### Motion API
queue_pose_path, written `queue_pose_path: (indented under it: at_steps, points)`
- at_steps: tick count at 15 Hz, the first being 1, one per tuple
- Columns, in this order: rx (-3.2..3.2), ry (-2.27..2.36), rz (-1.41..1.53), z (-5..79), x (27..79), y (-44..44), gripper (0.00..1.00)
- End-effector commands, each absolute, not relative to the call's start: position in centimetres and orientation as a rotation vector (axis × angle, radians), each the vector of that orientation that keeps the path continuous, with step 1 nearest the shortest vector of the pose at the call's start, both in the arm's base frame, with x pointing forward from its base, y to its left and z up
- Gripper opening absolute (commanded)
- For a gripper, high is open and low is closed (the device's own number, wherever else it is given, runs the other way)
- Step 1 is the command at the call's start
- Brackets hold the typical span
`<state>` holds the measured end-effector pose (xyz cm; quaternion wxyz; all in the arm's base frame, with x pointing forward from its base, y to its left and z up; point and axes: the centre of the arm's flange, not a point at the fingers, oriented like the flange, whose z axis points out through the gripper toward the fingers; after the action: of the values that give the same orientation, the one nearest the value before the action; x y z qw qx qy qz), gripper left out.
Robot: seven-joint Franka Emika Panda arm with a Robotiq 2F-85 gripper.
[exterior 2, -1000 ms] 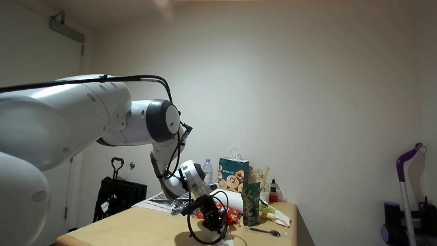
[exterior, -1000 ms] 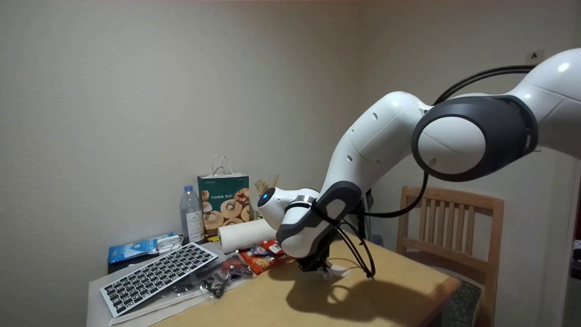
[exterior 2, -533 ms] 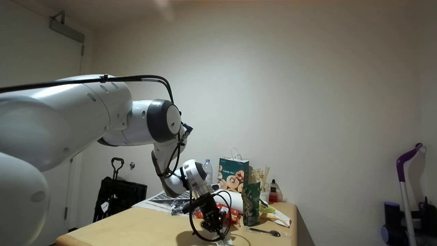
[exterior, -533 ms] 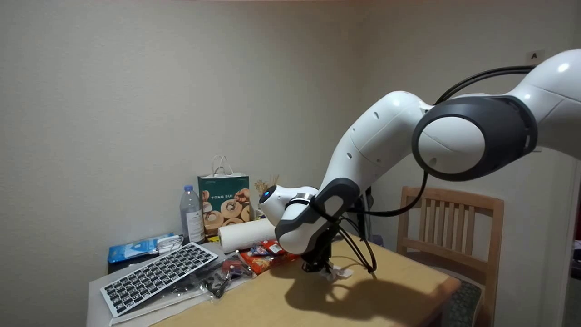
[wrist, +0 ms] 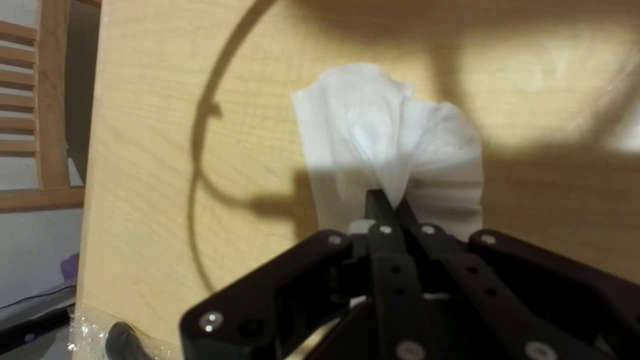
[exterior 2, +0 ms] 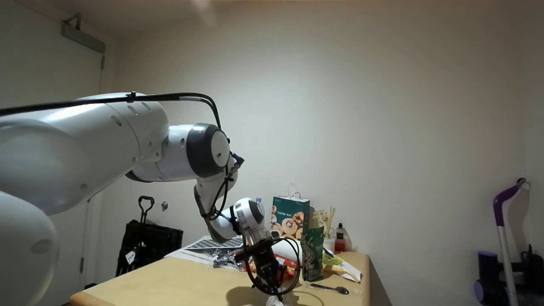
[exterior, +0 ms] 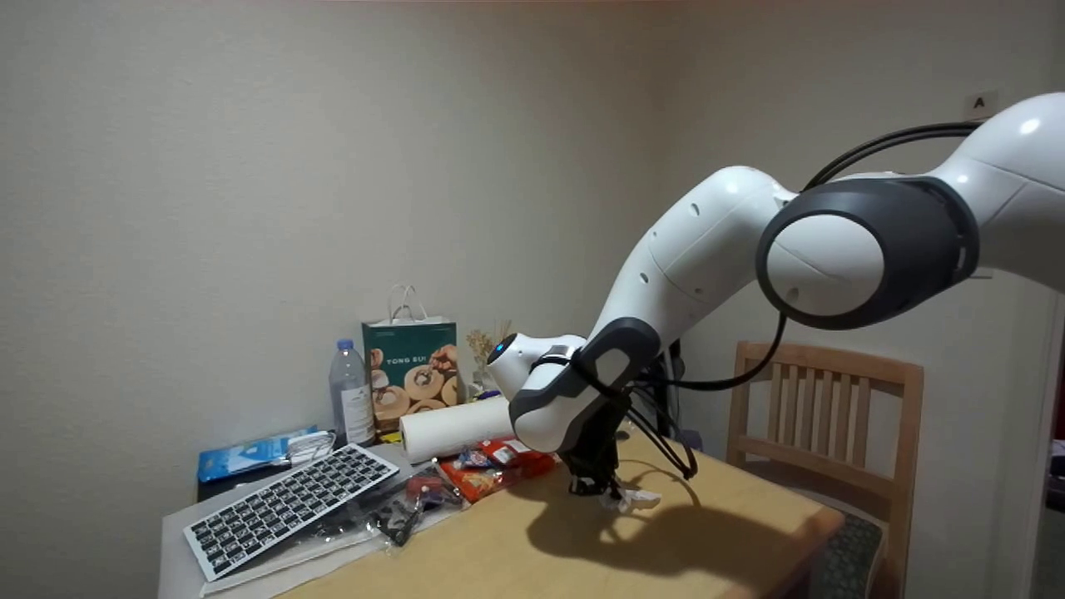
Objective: Wipe the table with the white cloth
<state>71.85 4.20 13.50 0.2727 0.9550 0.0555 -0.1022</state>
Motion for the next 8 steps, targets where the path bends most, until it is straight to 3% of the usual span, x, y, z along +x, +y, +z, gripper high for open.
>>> queue_pose_path:
  at_steps: [1,8]
  points:
    - [2.571,0.151,-0.270,13.5,71.9,4.3,0.02]
    - [2.630,0.309,-0.321,10.5,68.3,4.3,0.00]
